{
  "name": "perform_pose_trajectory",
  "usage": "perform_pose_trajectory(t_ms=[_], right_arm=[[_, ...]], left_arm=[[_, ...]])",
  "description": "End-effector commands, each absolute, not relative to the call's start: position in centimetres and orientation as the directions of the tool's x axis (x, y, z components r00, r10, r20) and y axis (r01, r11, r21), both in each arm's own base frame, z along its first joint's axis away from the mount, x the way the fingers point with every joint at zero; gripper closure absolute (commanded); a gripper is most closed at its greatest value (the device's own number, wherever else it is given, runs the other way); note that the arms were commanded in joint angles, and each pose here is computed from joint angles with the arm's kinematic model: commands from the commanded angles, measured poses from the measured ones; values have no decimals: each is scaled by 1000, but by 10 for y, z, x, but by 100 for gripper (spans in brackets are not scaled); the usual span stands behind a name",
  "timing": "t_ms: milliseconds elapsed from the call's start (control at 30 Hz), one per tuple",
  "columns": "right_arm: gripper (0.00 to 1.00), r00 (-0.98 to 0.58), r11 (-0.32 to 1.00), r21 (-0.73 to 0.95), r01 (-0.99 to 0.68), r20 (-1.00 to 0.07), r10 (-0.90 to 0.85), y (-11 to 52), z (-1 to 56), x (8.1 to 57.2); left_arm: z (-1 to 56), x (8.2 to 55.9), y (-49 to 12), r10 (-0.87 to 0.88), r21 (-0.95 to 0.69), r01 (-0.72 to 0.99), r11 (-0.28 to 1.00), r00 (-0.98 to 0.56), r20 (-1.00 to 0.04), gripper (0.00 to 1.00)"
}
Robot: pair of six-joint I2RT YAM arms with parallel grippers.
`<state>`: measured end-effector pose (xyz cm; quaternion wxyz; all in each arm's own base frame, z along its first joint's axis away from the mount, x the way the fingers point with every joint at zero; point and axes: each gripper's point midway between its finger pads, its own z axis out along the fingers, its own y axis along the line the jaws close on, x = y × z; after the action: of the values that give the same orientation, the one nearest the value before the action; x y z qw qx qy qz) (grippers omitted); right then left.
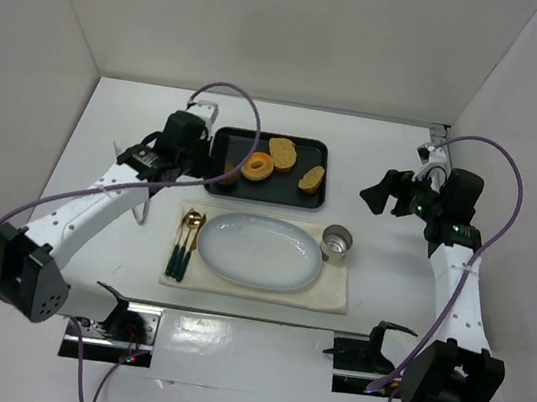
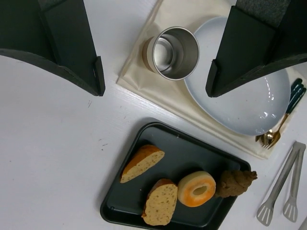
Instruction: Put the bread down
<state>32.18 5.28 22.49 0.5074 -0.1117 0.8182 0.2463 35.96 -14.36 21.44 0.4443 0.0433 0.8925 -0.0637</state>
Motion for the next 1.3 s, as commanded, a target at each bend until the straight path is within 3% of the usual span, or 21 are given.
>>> perform_pose_trajectory(t_ms=[0, 167, 367, 667, 1033, 1267], right_arm=[[0, -334, 861, 213, -462, -941, 53, 53, 264, 326], [0, -266, 831, 102, -547, -962, -57, 60, 256, 312], [0, -333, 817, 148, -557, -941, -57, 61, 246, 314], [0, -343, 811, 159, -563, -938, -54, 62, 246, 315], [0, -334, 806, 156, -572, -941, -55, 64, 249, 313], [0, -343, 811, 159, -563, -938, -54, 62, 246, 315]], left_arm=[[218, 350, -114, -145, -191, 26, 981, -550, -823, 0], [190, 335, -62, -236, -216, -102, 971, -554, -798, 0], [146, 329, -1, -255, -94, -293, 952, -579, -774, 0], [99, 329, 50, -287, 28, -419, 908, -667, -687, 1], [61, 335, 61, -285, 77, -409, 909, -748, -600, 5], [65, 348, 55, -269, 39, -372, 927, -736, -622, 6]])
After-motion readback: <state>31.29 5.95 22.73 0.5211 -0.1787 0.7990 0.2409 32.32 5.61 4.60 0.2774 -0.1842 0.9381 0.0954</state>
